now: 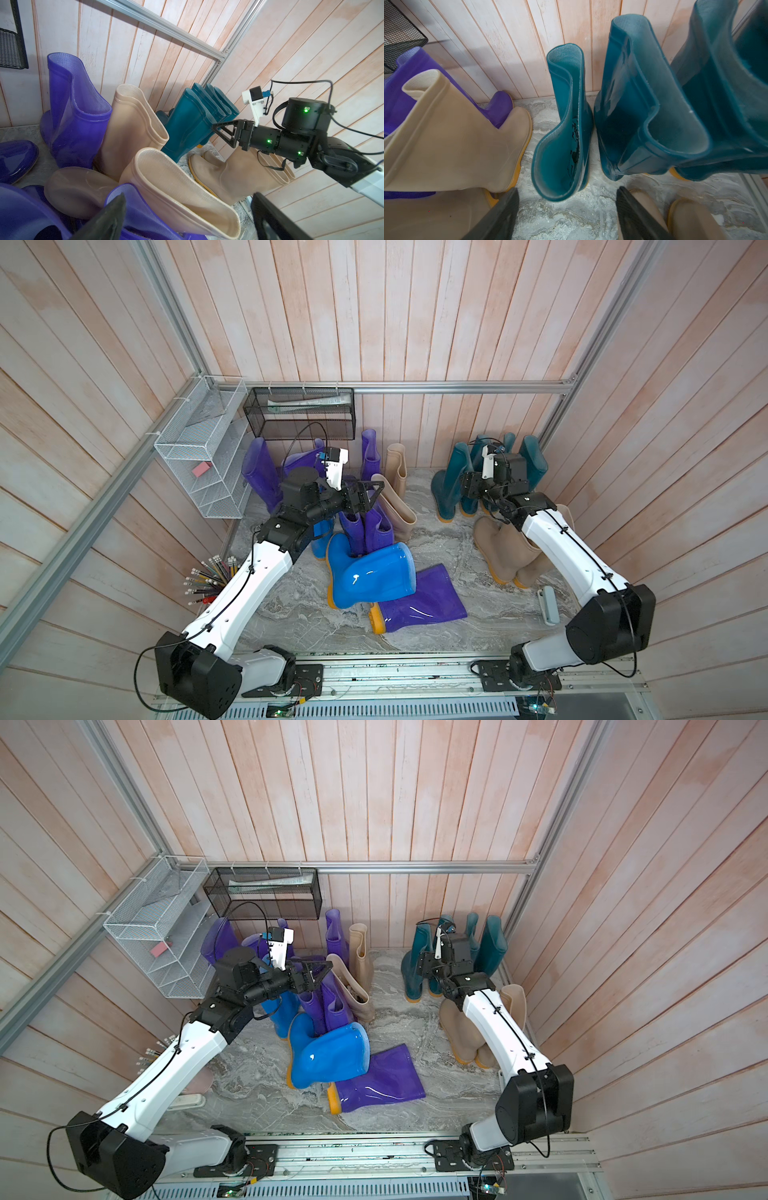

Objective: Match and arrange rain boots in pairs
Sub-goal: Pair a pair of rain boots at the center of the board.

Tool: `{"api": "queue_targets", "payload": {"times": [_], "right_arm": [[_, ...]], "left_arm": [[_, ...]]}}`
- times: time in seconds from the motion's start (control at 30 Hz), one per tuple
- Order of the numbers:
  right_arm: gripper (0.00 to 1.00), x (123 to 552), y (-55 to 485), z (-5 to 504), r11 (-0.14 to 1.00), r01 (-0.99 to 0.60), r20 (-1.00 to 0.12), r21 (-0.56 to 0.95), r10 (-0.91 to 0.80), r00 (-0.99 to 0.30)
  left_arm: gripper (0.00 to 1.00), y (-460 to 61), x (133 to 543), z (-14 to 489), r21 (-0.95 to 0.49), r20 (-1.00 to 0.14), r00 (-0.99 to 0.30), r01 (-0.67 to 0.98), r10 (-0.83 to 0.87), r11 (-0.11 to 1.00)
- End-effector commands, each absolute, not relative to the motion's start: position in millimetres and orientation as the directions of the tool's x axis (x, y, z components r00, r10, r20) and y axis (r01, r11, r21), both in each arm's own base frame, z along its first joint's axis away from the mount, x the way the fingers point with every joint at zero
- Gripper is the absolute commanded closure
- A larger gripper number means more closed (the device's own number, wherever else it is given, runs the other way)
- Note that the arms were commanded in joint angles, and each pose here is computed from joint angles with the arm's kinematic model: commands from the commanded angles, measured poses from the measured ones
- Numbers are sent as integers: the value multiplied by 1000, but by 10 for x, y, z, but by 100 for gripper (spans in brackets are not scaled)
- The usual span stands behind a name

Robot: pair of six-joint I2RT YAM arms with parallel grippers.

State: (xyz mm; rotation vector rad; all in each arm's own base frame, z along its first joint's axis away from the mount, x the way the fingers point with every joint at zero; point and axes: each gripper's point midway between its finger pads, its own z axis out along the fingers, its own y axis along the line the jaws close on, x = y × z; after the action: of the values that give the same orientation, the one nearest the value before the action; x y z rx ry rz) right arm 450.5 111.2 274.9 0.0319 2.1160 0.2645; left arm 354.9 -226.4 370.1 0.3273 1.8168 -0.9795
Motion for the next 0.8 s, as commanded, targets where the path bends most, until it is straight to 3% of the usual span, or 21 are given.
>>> {"api": "queue_targets", "payload": {"times": [0.0,0.07,0.17,0.3,0.6,0.67,0.77], "right_arm": [[29,4639,1111,2550,975,-67,-815,210,136,-563],[42,4713,1076,2514,978,-56,-816,203,137,-562],[76,4838,958,2539,982,-21,-823,185,143,-550],[93,4981,820,2584,986,2,-832,168,143,-537],[97,5130,845,2566,990,-24,-832,139,104,-545],[91,5096,859,2474,989,-25,-818,149,109,-565],[68,5021,864,2454,987,-25,-813,158,116,-571]], "left_arm": [[4,-2282,3501,3852,-464,-876,-433,636,-212,617],[4,-2286,3500,3844,-465,-875,-436,635,-211,617],[4,-2292,3504,3836,-466,-874,-439,635,-209,616],[4,-2286,3501,3847,-461,-877,-434,637,-208,618],[4,-2286,3517,3828,-460,-877,-435,634,-205,622],[4,-2287,3515,3823,-459,-877,-436,634,-203,623],[3,-2286,3515,3821,-458,-877,-435,634,-202,623]]}}
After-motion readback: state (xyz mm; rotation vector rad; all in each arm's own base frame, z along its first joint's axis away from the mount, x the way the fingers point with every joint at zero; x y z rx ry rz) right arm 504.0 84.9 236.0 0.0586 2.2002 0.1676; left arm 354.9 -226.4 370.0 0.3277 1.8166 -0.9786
